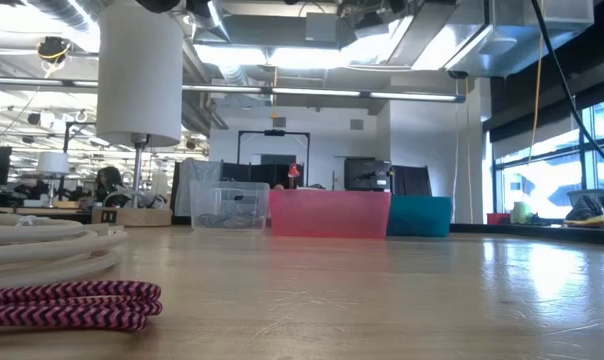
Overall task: Pick & Place USB Port
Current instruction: Put the brown HDMI cable into the red bin
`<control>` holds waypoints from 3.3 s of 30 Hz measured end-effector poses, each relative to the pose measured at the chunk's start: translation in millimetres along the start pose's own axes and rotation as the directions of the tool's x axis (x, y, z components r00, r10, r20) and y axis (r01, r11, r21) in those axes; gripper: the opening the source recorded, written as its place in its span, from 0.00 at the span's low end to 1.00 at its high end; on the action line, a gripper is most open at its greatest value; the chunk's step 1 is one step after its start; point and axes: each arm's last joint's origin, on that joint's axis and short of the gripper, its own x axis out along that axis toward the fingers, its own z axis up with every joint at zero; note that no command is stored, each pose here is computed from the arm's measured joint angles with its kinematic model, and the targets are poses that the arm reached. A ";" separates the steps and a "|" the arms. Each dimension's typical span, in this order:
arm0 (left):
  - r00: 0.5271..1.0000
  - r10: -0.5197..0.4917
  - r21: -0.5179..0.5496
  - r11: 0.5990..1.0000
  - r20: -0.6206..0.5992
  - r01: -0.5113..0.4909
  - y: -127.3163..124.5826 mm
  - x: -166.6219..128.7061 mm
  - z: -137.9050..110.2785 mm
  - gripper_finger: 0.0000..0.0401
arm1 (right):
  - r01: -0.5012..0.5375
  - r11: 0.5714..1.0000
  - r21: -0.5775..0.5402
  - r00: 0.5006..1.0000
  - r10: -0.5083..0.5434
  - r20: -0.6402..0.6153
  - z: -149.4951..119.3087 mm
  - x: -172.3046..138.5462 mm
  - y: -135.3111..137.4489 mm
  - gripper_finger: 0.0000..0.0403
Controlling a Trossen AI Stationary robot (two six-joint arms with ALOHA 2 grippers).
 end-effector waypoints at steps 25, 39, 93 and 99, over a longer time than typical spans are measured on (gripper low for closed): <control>0.988 0.154 0.003 0.988 0.015 -0.154 9.3 -13.4 6.9 0.60 | 0.252 0.967 -0.036 0.965 -0.254 -0.070 4.6 -99.2 -43.3 0.09; 0.965 0.096 0.099 0.987 0.244 -0.124 -7.5 -19.9 36.8 0.58 | 0.178 0.983 0.040 0.918 -0.152 -0.366 -12.7 -1.1 -102.2 0.09; 0.965 0.084 0.072 0.992 0.249 -0.105 -22.9 -19.3 42.7 0.58 | 0.078 0.992 -0.099 0.584 -0.126 -0.802 -108.0 210.9 -219.4 0.09; 0.965 0.090 0.067 0.992 0.246 -0.110 -22.5 -19.1 42.2 0.58 | 0.112 0.988 -0.110 0.578 -0.155 -0.801 -107.5 209.4 -226.4 0.16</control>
